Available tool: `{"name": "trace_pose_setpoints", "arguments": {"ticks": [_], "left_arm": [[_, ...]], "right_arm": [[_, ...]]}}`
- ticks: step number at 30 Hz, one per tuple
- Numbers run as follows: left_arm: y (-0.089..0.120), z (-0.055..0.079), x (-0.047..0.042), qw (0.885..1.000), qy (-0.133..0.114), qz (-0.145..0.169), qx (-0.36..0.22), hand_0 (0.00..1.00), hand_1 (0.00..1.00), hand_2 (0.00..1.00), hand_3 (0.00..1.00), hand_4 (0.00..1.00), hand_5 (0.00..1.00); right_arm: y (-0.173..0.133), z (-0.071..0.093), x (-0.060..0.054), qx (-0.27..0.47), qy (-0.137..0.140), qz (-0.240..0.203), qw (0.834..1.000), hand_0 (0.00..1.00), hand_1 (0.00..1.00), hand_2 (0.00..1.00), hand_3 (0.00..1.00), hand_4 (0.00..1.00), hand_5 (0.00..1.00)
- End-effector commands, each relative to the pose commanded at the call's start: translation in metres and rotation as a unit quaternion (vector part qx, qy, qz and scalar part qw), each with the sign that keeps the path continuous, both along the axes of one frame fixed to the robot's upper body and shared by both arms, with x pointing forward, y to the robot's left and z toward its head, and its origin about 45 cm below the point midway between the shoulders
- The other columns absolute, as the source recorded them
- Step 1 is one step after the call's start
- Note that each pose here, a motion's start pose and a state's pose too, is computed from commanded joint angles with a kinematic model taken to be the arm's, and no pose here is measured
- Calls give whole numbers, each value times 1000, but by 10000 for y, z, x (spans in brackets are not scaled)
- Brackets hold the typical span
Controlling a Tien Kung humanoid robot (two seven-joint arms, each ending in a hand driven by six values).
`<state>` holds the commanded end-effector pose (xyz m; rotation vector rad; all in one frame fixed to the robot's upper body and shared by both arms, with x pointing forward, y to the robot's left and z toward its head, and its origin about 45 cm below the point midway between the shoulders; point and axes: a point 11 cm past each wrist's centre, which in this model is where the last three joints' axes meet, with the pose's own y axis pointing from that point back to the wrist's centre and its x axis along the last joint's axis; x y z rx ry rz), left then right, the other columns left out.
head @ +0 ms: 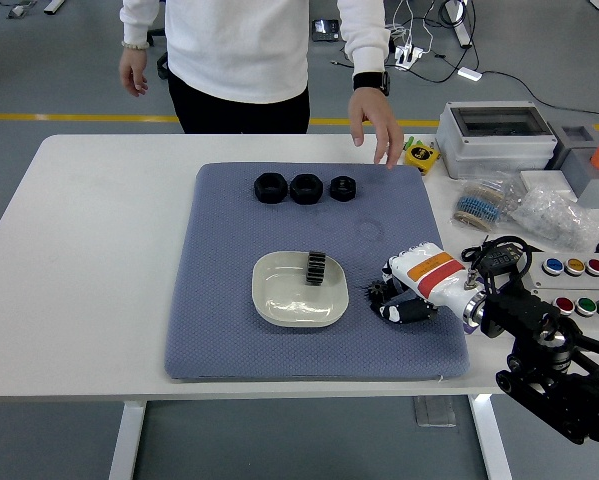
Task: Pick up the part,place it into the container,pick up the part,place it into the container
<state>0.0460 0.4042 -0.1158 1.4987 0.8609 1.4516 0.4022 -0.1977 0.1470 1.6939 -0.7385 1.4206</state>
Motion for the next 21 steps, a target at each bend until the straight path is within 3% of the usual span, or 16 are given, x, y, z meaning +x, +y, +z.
{"name": "trace_pose_setpoints", "arguments": {"ticks": [4,5,10,11,21], "left_arm": [[5,1,-7,1000,1,0,0,768,719,699,587,651,622],[6,1,-8,1000,1,0,0,769,719,697,587,648,618],[8,2,-7,1000,2,-2,1,769,719,697,587,648,618],[8,2,-5,1000,2,-2,0,767,719,698,587,648,618],[6,3,13,1000,-2,0,0,766,719,697,587,649,620]], "right_arm": [[-59,17,38,15,14,-17,1000,2,2,82,302,748,512],[-63,18,40,16,15,-18,1000,2,42,189,465,790,472],[-46,22,48,32,26,-24,999,2,42,189,465,790,472],[-35,22,46,34,27,-24,999,11,96,252,504,779,516],[-15,103,77,48,25,-28,998,36,117,279,514,804,518]]}}
